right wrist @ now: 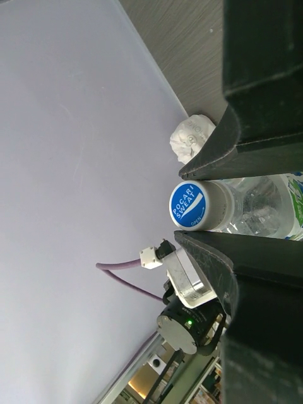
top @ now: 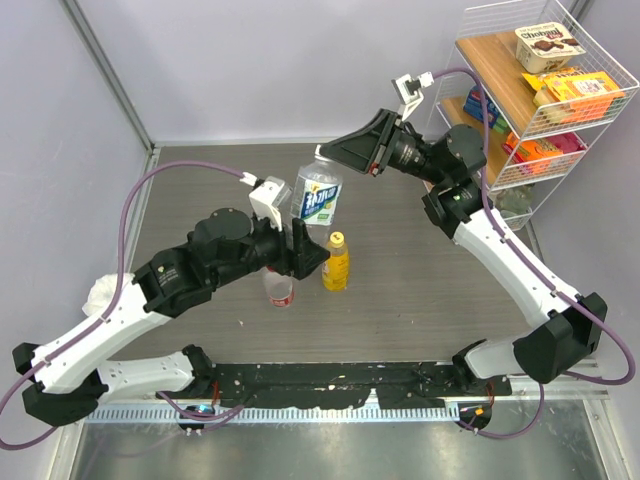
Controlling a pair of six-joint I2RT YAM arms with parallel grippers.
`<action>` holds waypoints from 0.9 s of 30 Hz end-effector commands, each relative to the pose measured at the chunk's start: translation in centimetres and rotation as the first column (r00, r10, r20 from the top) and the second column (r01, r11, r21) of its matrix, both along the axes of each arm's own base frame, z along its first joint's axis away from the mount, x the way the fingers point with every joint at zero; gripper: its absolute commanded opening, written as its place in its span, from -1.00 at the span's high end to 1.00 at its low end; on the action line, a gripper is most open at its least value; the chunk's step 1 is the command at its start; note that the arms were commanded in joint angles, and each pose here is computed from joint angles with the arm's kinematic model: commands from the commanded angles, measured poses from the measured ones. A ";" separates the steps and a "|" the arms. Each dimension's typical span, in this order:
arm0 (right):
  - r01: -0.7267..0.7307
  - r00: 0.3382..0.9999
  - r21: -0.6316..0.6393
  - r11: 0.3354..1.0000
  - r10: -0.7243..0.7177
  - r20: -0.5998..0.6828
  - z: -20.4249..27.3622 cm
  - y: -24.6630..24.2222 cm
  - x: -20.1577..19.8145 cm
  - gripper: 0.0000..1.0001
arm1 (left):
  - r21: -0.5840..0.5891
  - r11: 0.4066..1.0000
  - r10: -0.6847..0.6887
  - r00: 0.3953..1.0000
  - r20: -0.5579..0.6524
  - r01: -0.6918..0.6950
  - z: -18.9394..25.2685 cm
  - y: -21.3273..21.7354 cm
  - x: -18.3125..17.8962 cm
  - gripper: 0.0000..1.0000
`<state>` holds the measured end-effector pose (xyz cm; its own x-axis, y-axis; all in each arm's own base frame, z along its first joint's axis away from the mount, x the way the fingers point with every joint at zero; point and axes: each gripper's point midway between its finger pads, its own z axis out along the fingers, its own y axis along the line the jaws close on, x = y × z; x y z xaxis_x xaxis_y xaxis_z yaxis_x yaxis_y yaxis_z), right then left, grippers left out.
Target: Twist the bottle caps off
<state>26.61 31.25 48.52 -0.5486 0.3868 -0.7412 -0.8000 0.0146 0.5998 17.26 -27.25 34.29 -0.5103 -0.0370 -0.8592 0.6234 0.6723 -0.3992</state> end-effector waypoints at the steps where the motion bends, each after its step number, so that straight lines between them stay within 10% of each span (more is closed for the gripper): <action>1: -0.066 0.990 0.068 0.996 0.056 0.133 3.5 -0.9 -3.2 0.97 | -0.032 0.995 -0.091 0.996 -0.002 0.091 0.2 -1.4 -1.1 1.00; 7: -0.040 0.992 0.075 0.996 0.031 0.120 3.6 -1.4 -2.6 0.97 | -0.030 0.997 -0.070 0.998 0.001 0.070 0.0 -0.8 -1.1 1.00; 17: 0.041 0.990 0.101 0.994 -0.054 0.131 4.1 -3.1 -2.0 -0.69 | -0.014 0.999 -0.037 0.999 0.002 0.037 -0.5 -0.2 -0.8 1.00; 27: 0.364 0.931 -0.032 0.931 -0.362 0.051 3.4 -5.2 2.5 -0.95 | 0.059 0.998 0.014 1.000 0.014 -0.015 -1.4 0.6 0.2 1.00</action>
<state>27.11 27.85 50.60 -0.4426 0.4851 -0.7541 -0.8042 0.1573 0.5732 16.84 -26.97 32.12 -0.5331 0.0050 -0.8461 0.6207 0.6819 -0.3870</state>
